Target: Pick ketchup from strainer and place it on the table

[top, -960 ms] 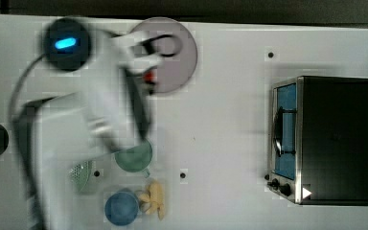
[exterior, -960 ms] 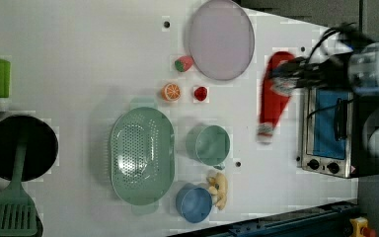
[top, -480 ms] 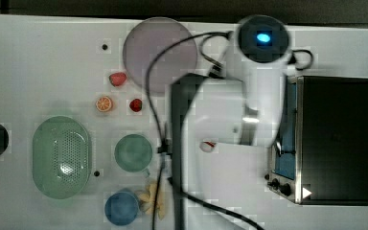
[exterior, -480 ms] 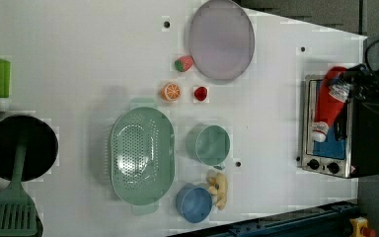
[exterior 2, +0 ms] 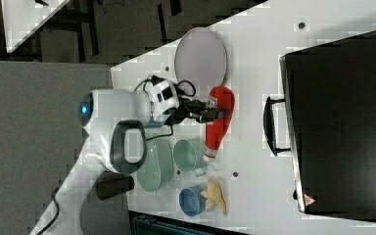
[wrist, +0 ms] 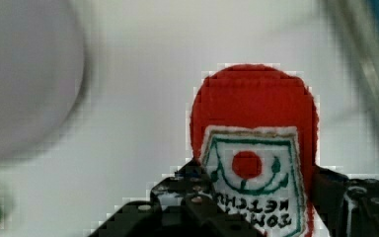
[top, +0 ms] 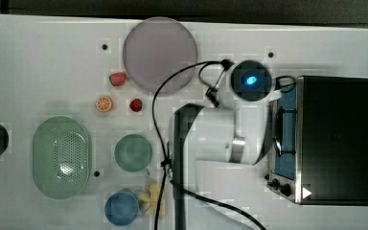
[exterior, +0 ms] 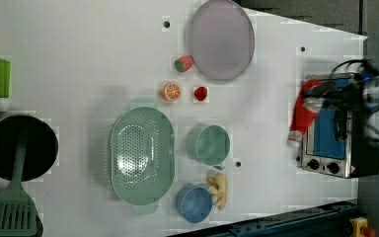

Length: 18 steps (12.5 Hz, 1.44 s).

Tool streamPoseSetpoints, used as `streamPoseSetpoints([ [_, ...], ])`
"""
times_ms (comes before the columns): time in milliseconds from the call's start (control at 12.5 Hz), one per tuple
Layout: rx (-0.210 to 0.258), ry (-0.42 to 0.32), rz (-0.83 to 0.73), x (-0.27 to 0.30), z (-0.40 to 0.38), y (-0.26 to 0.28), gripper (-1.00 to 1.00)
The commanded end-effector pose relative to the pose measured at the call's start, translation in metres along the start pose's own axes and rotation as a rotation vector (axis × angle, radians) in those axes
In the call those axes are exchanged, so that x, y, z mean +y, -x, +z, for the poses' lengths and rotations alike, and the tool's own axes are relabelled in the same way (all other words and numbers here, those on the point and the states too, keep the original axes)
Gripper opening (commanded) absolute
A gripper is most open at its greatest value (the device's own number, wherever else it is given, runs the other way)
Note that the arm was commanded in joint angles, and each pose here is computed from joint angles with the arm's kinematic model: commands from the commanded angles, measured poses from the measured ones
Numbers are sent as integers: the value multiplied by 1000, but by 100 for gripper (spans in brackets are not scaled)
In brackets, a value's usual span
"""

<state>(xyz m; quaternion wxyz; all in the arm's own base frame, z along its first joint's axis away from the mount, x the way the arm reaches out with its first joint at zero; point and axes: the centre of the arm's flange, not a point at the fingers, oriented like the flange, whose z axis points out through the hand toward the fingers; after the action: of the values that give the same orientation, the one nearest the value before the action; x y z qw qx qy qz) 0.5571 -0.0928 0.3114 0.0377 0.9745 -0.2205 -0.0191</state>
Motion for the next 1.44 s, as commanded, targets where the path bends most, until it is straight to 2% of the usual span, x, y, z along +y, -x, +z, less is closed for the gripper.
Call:
streamPoseSetpoints([
  [80,0,-12,-128,-43,19,35,19],
  [240,-18,-14,-143,-45,46,53,19],
  [480,1,-43,-155,-48,84,69,19],
  [560,7,-54,-157,-50,96,72,27],
  [800,30,-71,-155,-51,107,70,89],
  [880,38,-71,-155,-51,101,69,100],
  [960,62,-76,-152,-51,89,65,100],
  [1280,222,-105,-108,-58,-14,34,100],
  [1360,238,-105,-70,-59,-44,27,100],
  [1440,234,-98,-29,-60,-71,21,100],
])
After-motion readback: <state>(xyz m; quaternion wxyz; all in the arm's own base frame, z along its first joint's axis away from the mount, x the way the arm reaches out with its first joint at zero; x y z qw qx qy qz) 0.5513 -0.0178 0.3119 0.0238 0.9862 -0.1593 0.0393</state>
